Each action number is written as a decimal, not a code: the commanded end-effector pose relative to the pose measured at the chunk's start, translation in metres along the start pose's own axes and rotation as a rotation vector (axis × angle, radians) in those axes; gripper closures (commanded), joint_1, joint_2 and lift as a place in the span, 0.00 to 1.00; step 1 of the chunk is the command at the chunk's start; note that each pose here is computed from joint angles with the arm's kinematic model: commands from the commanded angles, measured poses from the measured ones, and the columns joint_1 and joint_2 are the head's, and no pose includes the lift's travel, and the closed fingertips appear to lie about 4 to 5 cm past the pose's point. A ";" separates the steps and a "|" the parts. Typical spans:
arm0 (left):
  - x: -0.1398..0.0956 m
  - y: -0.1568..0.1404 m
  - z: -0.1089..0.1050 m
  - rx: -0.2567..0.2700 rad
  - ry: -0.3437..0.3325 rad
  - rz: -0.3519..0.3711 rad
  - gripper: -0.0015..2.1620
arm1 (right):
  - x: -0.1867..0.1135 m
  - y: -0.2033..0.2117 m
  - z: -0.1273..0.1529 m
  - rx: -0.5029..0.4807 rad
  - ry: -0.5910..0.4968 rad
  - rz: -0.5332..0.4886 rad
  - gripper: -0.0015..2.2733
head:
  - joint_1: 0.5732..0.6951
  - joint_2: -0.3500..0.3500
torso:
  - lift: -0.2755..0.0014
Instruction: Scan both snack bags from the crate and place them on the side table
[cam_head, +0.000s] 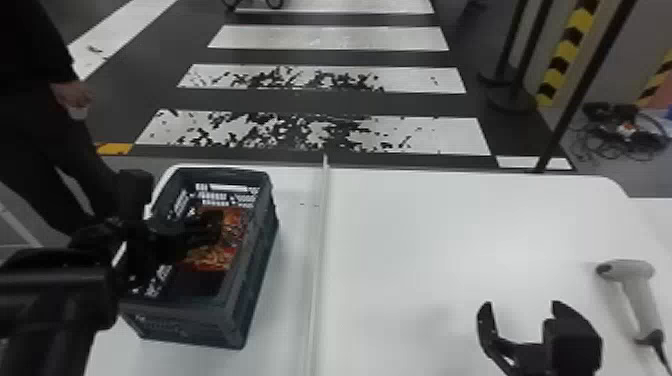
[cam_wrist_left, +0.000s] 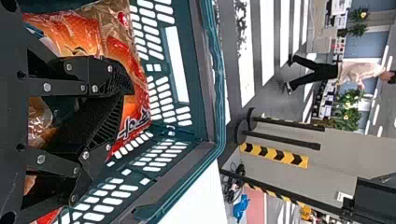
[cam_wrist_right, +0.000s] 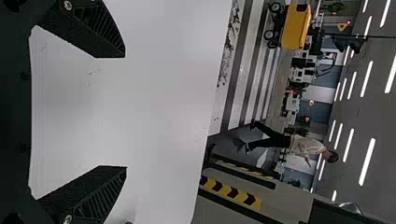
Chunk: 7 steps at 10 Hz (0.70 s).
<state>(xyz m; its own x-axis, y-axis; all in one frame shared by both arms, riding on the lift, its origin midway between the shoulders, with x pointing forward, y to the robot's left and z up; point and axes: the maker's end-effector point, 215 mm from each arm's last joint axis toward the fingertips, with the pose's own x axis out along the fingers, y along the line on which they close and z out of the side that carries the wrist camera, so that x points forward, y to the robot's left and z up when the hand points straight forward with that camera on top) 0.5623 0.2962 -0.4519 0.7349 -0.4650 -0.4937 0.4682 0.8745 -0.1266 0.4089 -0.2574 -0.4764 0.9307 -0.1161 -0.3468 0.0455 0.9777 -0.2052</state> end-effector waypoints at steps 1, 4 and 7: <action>-0.003 0.004 -0.001 -0.039 0.015 -0.003 0.99 | 0.001 0.002 -0.003 -0.001 0.010 0.003 0.03 | 1.00 0.56 | 0.64; -0.010 0.002 0.007 -0.149 -0.053 -0.043 0.99 | 0.002 0.003 -0.006 -0.021 0.025 0.001 0.03 | 1.00 0.57 | 0.64; -0.027 0.007 0.010 -0.252 -0.141 -0.067 0.99 | 0.003 0.002 -0.008 -0.035 0.033 -0.001 0.03 | 1.00 0.58 | 0.64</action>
<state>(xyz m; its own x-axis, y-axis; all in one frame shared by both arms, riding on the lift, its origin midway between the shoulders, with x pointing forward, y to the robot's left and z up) 0.5534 0.3100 -0.4309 0.7692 -0.5240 -0.3657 0.4025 0.8418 -0.3596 0.4093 -0.2565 -0.4837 0.9201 -0.1215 -0.3723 0.0336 0.9717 -0.2340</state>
